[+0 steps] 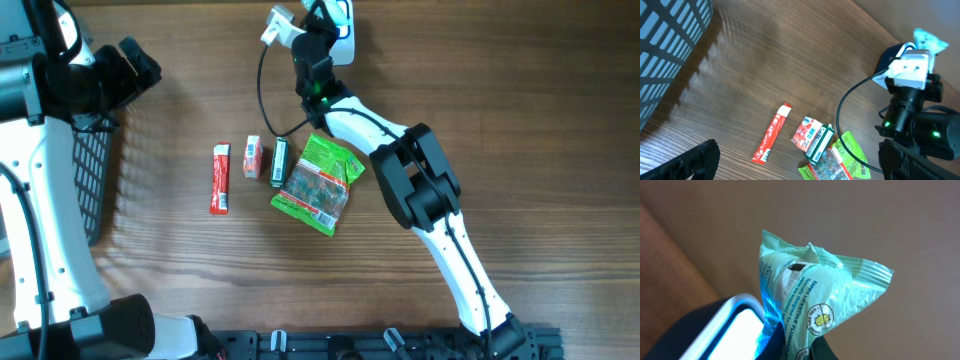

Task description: Scan the item barcode

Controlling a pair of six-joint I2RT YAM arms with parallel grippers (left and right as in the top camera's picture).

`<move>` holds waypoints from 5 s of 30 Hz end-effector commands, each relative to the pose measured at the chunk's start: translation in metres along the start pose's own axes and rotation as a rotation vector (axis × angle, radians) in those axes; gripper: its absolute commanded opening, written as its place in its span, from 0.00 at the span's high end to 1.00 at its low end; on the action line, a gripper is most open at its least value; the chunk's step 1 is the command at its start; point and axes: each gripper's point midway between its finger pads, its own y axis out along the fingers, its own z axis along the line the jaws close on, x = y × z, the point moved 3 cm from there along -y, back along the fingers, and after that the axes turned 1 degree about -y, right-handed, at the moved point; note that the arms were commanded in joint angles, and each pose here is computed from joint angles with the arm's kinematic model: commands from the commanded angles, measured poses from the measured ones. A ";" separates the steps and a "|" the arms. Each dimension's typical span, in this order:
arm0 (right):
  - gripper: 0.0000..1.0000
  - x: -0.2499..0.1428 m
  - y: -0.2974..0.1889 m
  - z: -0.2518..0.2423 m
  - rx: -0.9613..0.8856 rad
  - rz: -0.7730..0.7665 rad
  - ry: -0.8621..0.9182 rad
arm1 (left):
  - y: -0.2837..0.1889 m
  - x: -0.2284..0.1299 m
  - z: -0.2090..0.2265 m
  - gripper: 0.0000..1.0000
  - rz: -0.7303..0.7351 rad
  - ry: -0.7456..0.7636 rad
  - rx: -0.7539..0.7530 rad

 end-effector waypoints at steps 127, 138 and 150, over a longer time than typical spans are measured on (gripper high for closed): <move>0.21 -0.212 -0.249 -0.006 1.520 0.770 0.932 | 0.223 -0.326 -0.099 0.96 0.498 0.296 -0.125; 0.27 -0.200 -0.254 0.001 1.585 0.679 0.893 | 0.245 -0.338 -0.094 0.96 0.519 0.288 -0.096; 0.38 -0.192 -0.318 0.049 1.831 0.671 1.090 | 0.246 -0.338 -0.094 0.96 0.516 0.288 -0.100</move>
